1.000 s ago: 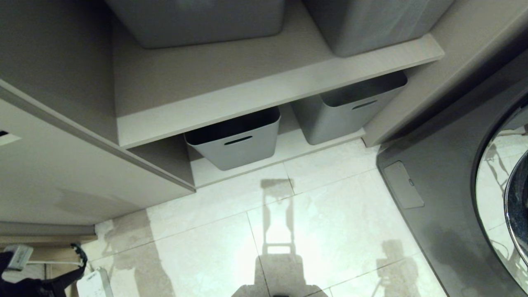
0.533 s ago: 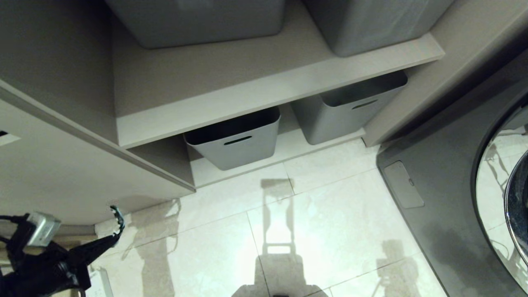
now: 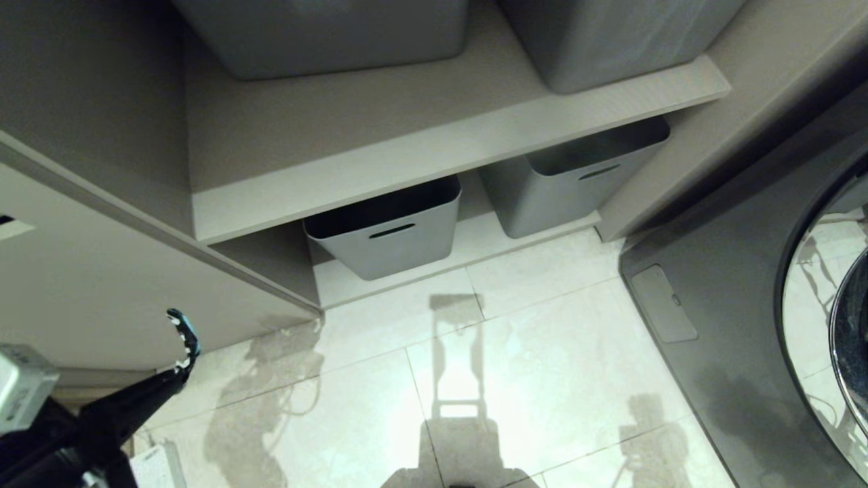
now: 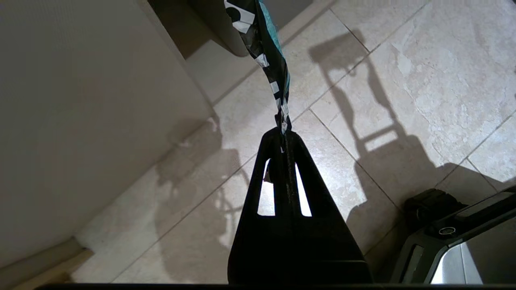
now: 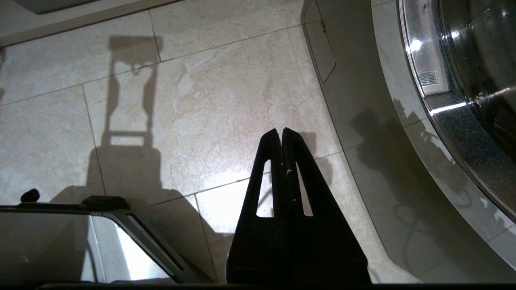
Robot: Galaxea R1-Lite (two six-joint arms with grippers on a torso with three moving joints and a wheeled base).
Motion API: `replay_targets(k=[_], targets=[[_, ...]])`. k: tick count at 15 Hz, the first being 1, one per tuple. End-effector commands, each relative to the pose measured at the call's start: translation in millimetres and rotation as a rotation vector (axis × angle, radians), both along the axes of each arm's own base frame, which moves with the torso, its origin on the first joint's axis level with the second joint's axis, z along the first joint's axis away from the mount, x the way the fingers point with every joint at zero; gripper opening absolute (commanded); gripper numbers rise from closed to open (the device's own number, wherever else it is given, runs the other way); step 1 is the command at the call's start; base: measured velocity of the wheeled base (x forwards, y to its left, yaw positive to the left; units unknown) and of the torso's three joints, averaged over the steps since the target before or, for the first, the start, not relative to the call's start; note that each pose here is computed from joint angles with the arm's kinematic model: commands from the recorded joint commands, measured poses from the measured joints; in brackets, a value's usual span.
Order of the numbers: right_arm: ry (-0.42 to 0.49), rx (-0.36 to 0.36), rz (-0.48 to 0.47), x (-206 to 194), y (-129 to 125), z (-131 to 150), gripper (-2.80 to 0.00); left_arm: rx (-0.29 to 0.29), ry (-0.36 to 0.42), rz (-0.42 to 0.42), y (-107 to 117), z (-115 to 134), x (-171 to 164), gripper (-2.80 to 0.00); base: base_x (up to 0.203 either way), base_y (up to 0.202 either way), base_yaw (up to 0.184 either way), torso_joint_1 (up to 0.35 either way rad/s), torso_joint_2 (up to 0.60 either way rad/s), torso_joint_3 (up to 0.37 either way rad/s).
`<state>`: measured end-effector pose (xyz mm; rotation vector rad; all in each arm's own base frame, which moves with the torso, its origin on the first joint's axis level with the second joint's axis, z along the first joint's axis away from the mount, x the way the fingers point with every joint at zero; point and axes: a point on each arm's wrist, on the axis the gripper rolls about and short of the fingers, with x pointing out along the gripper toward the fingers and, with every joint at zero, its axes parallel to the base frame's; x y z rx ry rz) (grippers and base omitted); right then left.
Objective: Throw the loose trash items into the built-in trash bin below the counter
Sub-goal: Put the garbage in the trash can
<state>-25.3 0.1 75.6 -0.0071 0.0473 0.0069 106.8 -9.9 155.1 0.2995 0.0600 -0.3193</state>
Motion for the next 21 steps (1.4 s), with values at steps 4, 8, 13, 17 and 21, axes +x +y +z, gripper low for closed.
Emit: replay_targets(k=[4,8,13,17,21], targets=[[0.0,0.0,0.001,0,0,0,-2.8,-0.009,-0.051,0.101,7,-12,-93,-2.8,0.0,0.0,0.0,0.0,0.0,0.0],[0.0,0.0,0.001,0,0,0,-2.8,-0.126,0.044,0.214,11,-61,-105,-2.8,0.0,0.0,0.0,0.0,0.0,0.0],[0.0,0.0,0.001,0,0,0,-2.8,-0.257,0.131,0.322,12,-62,-106,-2.8,0.0,0.0,0.0,0.0,0.0,0.0],[0.0,0.0,0.001,0,0,0,-2.8,-0.235,0.094,0.415,11,-69,-113,-2.8,0.0,0.0,0.0,0.0,0.0,0.0],[-0.001,0.0,0.001,0,0,0,-2.8,-0.202,-0.081,0.286,9,-79,-130,-2.8,0.0,0.0,0.0,0.0,0.0,0.0]])
